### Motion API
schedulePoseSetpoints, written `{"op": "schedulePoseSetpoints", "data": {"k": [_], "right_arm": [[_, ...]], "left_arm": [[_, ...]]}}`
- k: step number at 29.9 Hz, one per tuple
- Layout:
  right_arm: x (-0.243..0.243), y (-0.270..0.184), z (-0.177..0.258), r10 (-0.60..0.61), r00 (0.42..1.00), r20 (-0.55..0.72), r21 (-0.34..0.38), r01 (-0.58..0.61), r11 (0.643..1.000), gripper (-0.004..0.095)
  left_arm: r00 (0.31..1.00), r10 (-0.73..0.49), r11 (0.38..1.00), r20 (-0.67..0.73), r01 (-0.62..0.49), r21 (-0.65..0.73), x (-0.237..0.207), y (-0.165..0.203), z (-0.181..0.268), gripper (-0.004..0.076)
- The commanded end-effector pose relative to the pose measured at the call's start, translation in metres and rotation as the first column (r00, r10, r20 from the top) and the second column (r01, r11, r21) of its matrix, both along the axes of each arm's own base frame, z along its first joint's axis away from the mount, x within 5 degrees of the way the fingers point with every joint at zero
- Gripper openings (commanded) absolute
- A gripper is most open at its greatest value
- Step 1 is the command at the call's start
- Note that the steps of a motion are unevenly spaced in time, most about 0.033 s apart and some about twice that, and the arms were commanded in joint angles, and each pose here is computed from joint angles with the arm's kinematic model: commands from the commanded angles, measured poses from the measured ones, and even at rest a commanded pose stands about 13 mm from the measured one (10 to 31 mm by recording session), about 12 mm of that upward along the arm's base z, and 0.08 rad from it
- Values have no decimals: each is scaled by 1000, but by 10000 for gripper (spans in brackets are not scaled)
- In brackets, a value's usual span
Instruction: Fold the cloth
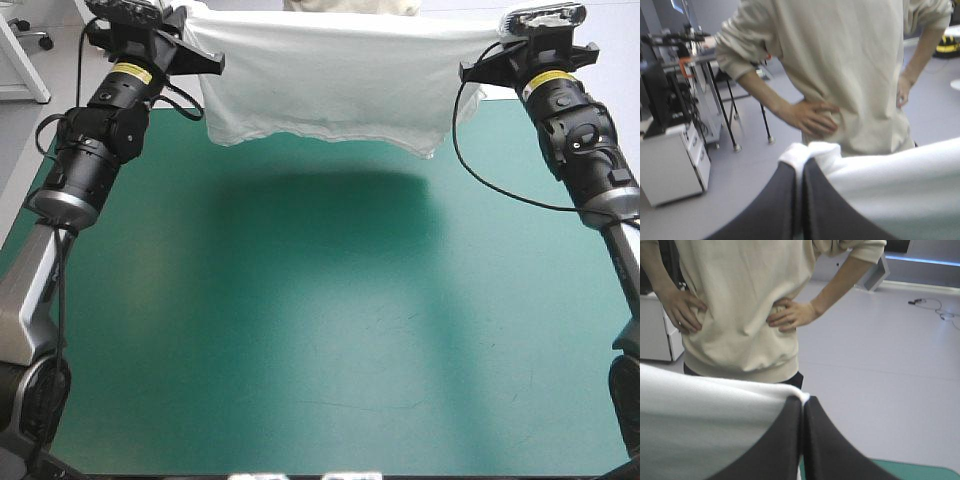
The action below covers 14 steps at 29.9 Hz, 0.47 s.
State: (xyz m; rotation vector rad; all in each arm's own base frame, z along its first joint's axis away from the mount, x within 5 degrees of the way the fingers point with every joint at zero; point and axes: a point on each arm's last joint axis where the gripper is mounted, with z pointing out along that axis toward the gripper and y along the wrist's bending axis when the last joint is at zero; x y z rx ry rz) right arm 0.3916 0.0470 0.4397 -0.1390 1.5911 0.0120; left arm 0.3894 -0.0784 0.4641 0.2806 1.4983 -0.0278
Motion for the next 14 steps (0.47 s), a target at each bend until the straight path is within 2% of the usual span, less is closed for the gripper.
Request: {"op": "schedulePoseSetpoints", "data": {"k": [1, 9, 11, 14], "right_arm": [[2, -5, 3, -10, 1000, 17, 2, 10, 1000, -17], [5, -2, -65, 12, 977, -214, -19, -17, 1000, -17], [0, -1, -78, 29, 957, -287, -21, -37, 999, -17], [-13, 2, -93, 80, 917, -392, 10, -83, 997, -17]], "left_arm": [[1000, -4, 1000, -21, 3, -30, 7, -1, -3, -9], [942, -8, 999, -334, -6, -43, 35, -8, -65, -9], [914, -7, 1000, -407, -6, -30, 34, -8, -73, -9], [835, -3, 1000, -550, -11, -22, 26, -8, -88, -9]]}}
